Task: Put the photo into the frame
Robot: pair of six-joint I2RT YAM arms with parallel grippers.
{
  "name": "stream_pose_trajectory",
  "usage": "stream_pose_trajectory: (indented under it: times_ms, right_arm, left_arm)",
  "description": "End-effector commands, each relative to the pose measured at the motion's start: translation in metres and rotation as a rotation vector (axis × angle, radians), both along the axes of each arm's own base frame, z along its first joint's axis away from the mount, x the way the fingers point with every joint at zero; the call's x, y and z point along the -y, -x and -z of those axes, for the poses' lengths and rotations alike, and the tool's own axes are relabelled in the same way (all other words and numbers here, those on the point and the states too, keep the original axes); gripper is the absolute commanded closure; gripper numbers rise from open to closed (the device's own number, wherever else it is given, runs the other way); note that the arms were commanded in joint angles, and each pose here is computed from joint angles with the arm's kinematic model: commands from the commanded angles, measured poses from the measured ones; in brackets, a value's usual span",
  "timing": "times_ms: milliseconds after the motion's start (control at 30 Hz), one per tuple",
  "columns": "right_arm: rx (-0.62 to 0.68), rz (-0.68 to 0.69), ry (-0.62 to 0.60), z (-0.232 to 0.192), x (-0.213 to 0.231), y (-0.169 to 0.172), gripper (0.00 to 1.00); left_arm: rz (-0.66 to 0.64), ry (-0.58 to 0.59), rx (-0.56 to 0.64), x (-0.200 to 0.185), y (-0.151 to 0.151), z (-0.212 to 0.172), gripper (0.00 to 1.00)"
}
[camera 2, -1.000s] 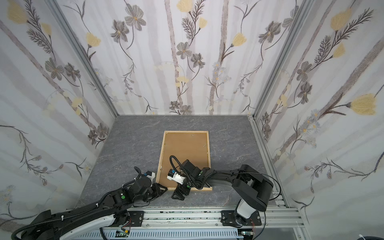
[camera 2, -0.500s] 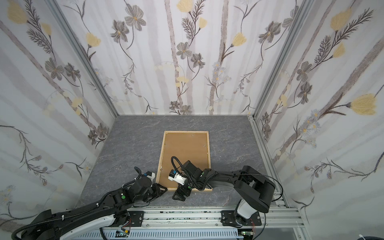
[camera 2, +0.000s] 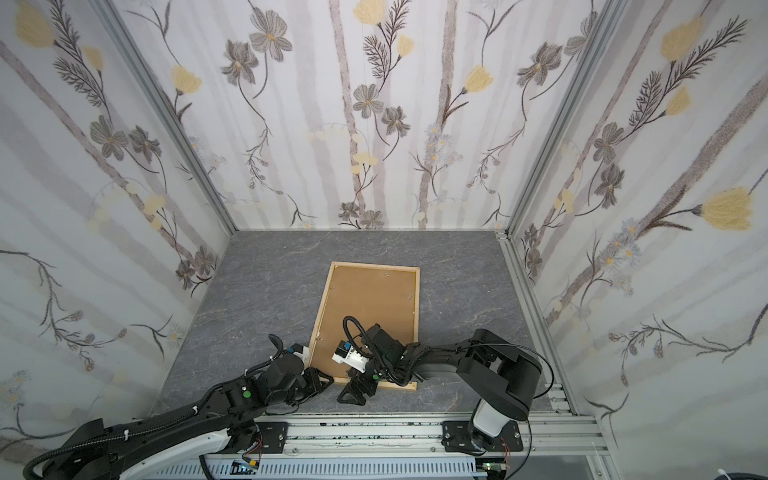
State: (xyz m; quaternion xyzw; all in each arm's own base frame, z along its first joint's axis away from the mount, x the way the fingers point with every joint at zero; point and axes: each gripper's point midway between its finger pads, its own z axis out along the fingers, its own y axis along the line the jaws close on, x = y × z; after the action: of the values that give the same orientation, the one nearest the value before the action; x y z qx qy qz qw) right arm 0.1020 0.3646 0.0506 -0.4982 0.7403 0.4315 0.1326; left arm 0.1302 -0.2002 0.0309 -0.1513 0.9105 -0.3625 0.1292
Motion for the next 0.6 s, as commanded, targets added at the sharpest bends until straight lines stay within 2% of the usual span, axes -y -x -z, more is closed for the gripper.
stream_pose_trajectory:
  times_ms: [0,233,567]
  right_arm:
    - [-0.123,-0.036,0.009,-0.004,0.012,0.015,0.04]
    - [-0.041,0.055,-0.033,-0.029,0.016,-0.02,0.03]
    - [-0.071,0.022,-0.014,-0.018,0.012,-0.011,0.04]
  left_arm:
    - [-0.026,0.022,0.026,0.001,-0.006,-0.005,0.67]
    - [-0.04,0.025,0.022,-0.001,-0.005,-0.004,0.67]
    - [-0.037,0.022,0.019,0.0,-0.006,-0.004,0.67]
